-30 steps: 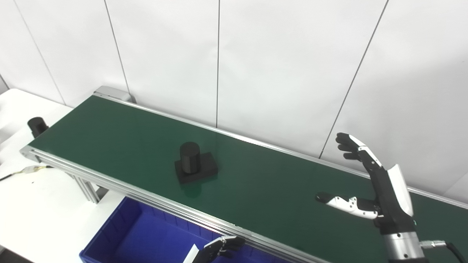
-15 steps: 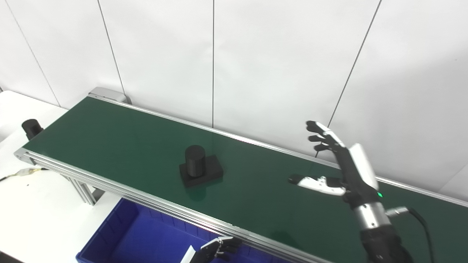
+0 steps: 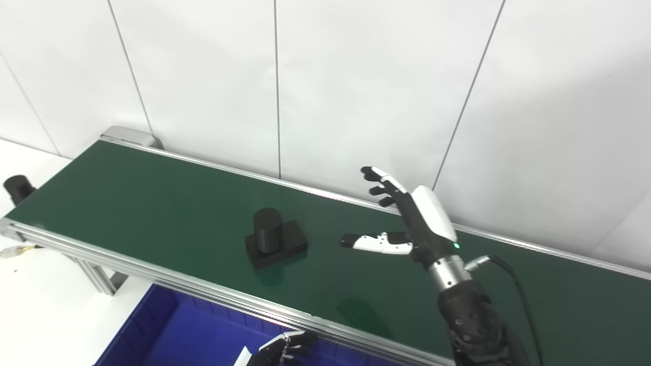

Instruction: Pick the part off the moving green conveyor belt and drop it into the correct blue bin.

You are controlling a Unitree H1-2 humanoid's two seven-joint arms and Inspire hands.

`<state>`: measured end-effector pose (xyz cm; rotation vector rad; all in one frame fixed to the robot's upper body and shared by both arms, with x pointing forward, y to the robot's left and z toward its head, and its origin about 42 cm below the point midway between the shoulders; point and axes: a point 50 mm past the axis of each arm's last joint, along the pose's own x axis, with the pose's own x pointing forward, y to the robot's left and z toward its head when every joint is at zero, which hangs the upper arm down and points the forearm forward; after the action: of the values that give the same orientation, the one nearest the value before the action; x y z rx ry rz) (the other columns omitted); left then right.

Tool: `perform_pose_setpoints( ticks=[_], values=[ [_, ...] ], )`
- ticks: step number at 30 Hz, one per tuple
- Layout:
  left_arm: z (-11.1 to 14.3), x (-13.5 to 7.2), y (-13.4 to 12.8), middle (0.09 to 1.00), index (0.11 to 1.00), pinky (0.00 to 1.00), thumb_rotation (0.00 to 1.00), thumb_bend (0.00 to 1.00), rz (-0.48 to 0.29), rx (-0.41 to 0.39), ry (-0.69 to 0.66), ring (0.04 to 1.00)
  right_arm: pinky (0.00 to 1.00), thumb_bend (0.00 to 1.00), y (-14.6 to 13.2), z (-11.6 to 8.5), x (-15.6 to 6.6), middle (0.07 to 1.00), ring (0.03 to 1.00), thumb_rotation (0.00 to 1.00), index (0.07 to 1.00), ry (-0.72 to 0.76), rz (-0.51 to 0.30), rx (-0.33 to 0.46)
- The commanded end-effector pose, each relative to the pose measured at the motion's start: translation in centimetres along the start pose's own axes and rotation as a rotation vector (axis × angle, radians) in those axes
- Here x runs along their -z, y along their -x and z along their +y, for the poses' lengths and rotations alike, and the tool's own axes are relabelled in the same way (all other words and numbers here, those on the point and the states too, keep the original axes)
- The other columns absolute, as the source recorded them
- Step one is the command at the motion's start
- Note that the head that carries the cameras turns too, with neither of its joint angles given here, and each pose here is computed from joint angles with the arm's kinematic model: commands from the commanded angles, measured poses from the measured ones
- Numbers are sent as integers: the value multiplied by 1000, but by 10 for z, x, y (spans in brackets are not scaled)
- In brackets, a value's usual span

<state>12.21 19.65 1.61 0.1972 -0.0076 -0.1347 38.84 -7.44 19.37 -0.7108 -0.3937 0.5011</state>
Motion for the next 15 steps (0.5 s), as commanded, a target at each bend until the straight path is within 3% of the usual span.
perform_pose_setpoints(
  ticks=[1, 5, 15],
  values=[
    [6, -9, -4, 741, 739, 588, 498, 1000, -55, -4, 11, 686, 699, 896, -21, -7, -22, 879, 801, 577, 885, 4, -59, 37],
    [7, -9, -4, 742, 740, 594, 500, 1000, -47, 1, 30, 687, 673, 903, -31, 2, -22, 879, 783, 560, 886, -2, -38, 13],
    [10, -11, -5, 758, 750, 630, 516, 1000, -36, 14, 74, 712, 751, 899, -50, 20, -15, 903, 862, 550, 907, 48, 8, -69]
  ],
)
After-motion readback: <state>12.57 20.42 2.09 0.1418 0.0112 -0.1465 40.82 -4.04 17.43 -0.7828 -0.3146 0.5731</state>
